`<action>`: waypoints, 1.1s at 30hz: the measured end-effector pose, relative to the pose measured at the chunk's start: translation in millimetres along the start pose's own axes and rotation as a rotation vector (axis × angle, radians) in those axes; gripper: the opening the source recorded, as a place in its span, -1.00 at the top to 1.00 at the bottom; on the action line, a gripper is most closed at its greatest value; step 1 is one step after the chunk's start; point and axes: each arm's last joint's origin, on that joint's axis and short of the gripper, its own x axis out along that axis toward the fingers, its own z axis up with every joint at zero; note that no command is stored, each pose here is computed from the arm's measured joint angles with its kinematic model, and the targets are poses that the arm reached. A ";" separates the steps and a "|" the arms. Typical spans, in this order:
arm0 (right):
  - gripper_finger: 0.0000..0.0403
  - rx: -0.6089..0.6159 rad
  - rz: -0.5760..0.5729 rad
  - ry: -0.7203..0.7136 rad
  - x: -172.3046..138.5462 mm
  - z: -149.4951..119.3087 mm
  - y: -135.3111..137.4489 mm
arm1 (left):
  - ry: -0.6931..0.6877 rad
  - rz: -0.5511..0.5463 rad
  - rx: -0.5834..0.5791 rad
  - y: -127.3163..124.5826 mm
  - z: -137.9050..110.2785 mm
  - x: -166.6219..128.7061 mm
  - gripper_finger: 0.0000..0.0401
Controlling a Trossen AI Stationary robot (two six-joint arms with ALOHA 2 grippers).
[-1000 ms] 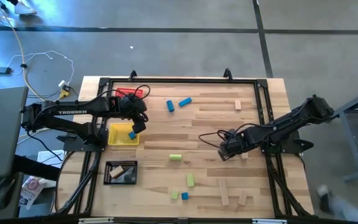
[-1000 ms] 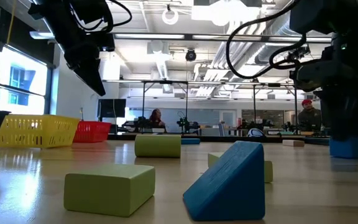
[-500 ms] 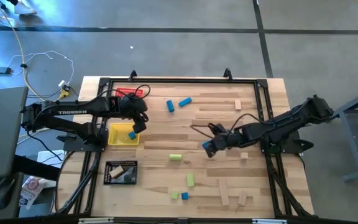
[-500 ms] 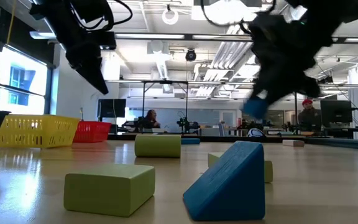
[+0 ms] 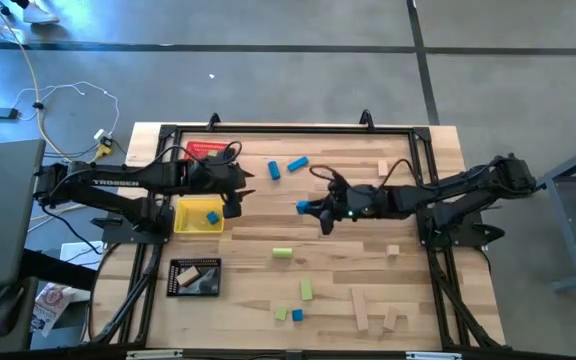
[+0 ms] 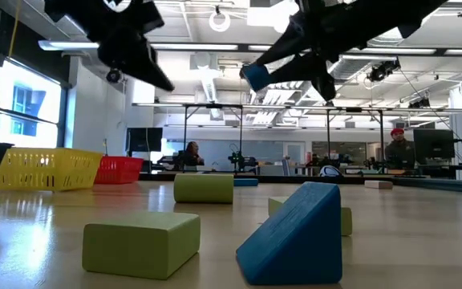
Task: Sort & place blocks by color
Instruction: Put the blue square block in to the yellow basket
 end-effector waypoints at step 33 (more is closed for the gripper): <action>0.53 0.014 0.243 -0.253 -2.0 41.7 3.9 | -0.476 0.058 0.167 -35.3 51.3 18.1 0.08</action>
